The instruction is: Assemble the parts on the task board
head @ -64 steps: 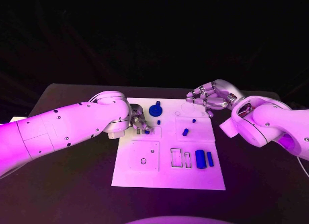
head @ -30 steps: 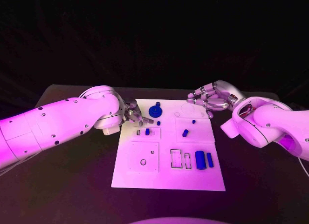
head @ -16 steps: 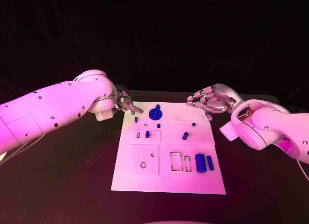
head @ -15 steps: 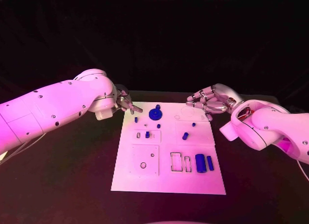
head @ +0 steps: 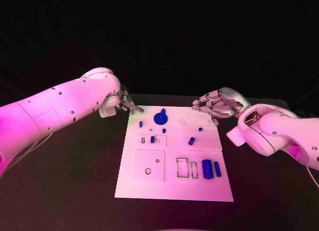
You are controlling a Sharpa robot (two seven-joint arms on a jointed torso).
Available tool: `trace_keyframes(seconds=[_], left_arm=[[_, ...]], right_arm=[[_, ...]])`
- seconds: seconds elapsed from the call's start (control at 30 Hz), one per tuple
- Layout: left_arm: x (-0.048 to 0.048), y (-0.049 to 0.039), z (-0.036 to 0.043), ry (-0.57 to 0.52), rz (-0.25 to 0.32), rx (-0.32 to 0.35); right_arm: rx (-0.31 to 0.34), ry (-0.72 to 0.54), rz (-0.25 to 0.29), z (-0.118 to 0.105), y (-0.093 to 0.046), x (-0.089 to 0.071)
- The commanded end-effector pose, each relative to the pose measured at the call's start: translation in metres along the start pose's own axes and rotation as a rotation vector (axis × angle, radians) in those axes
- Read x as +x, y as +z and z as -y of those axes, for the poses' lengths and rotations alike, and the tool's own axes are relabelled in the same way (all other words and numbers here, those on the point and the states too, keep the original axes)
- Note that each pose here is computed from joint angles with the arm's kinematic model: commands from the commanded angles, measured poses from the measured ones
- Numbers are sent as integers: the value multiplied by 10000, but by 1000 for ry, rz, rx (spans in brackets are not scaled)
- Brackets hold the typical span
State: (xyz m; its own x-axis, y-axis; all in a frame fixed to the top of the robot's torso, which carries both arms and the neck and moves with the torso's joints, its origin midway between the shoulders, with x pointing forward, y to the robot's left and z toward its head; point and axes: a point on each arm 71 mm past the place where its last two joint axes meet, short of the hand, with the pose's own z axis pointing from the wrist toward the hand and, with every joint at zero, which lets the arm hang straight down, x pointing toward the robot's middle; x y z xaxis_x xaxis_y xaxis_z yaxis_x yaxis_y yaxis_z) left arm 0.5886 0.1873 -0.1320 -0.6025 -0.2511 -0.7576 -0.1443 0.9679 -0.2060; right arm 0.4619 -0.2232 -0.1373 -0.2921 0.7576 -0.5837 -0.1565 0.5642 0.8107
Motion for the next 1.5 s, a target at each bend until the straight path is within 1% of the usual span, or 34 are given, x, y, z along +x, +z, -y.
trace_keyframes(seconds=[0.03, 0.33, 0.63, 1.0, 1.3, 1.5], left_arm=[[10, 13, 40, 69, -15, 13], [101, 60, 77, 78, -67, 28], [194, 74, 149, 92, -104, 53], [224, 67, 181, 99, -119, 68], [247, 66, 172, 119, -147, 62], [272, 68, 185, 130, -160, 65]], right_arm=[[-13, -16, -2, -8, 4, 6], [-13, -16, -2, -11, 13, 13], [-12, -17, 0, -14, 22, 19], [-8, -19, 1, -8, 29, 18], [-6, -20, -3, -7, 27, 21], [-6, -20, -5, -9, 28, 25]])
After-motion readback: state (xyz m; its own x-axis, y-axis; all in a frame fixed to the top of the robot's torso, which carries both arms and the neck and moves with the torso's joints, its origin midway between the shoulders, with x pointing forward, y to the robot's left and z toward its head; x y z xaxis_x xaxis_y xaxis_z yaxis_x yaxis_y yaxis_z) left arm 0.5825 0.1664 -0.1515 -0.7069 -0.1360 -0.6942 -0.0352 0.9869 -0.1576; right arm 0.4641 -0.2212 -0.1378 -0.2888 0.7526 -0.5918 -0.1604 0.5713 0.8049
